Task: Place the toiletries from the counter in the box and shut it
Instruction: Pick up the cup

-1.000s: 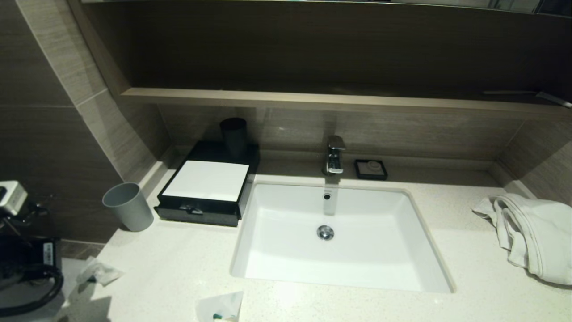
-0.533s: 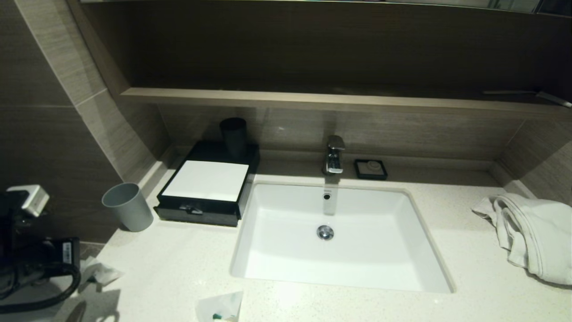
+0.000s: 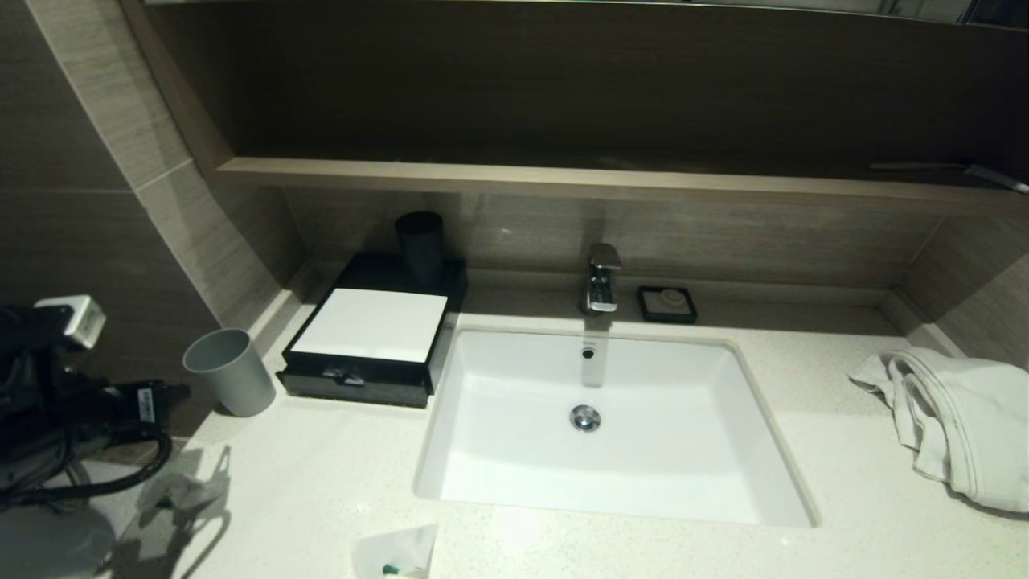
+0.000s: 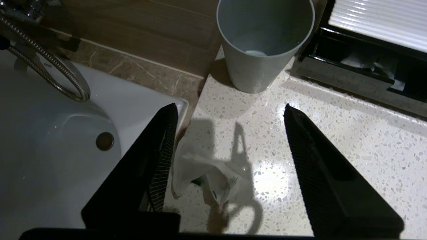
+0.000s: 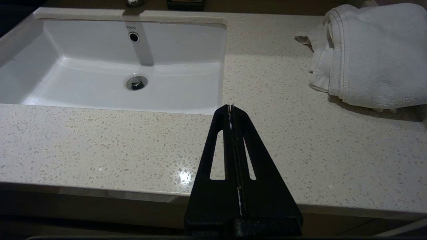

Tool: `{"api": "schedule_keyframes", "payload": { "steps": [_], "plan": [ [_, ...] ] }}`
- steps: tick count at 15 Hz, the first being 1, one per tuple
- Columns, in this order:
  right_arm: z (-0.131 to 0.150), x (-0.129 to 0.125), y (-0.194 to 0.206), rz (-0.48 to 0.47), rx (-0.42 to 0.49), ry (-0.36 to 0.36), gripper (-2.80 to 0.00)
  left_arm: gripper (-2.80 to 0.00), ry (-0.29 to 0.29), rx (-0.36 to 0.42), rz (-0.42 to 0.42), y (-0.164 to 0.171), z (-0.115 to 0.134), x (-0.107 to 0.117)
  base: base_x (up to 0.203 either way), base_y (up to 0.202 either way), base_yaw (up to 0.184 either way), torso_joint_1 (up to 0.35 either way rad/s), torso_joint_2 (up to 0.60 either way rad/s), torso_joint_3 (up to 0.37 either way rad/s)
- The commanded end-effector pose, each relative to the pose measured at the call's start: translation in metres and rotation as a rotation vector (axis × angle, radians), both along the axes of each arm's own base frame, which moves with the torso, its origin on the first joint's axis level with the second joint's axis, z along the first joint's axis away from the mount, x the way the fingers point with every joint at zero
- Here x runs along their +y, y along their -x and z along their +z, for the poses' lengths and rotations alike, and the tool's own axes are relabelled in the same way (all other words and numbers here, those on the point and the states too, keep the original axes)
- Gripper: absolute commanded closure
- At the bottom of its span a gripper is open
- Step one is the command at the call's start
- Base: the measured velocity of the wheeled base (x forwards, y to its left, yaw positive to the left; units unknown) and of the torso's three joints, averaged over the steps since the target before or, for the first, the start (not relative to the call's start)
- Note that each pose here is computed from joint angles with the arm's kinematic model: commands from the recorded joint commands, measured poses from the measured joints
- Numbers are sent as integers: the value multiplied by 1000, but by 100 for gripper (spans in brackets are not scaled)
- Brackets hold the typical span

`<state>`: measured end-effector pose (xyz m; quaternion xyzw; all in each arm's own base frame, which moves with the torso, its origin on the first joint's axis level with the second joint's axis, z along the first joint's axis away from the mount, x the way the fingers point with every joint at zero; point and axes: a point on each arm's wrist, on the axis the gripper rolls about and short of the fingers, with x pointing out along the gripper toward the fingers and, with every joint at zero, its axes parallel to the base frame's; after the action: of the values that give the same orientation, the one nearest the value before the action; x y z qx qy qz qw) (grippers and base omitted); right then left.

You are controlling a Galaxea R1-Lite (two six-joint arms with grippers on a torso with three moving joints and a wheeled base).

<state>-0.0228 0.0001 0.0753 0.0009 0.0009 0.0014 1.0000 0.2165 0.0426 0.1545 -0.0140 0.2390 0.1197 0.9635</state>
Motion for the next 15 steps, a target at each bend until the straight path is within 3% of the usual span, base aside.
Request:
{"api": "schedule_keyframes", "payload": {
  "steps": [1, 6, 9, 12, 15],
  "plan": [
    [0, 0, 0, 0, 0, 0, 0, -280, 8, -10, 8, -5, 2, 1, 0, 0, 0, 0, 0, 0],
    [0, 0, 0, 0, 0, 0, 0, -280, 25, 34, 4, 5, -13, -1, 0, 0, 0, 0, 0, 0],
    [0, 0, 0, 0, 0, 0, 0, -280, 20, 4, 1, -4, -28, 0, 0, 0, 0, 0, 0, 0],
    [0, 0, 0, 0, 0, 0, 0, -280, 4, -99, -17, -9, -36, -1, 0, 0, 0, 0, 0, 0],
    [0, 0, 0, 0, 0, 0, 0, -280, 15, -104, -55, -11, -47, -2, 0, 0, 0, 0, 0, 0]
  ]
}}
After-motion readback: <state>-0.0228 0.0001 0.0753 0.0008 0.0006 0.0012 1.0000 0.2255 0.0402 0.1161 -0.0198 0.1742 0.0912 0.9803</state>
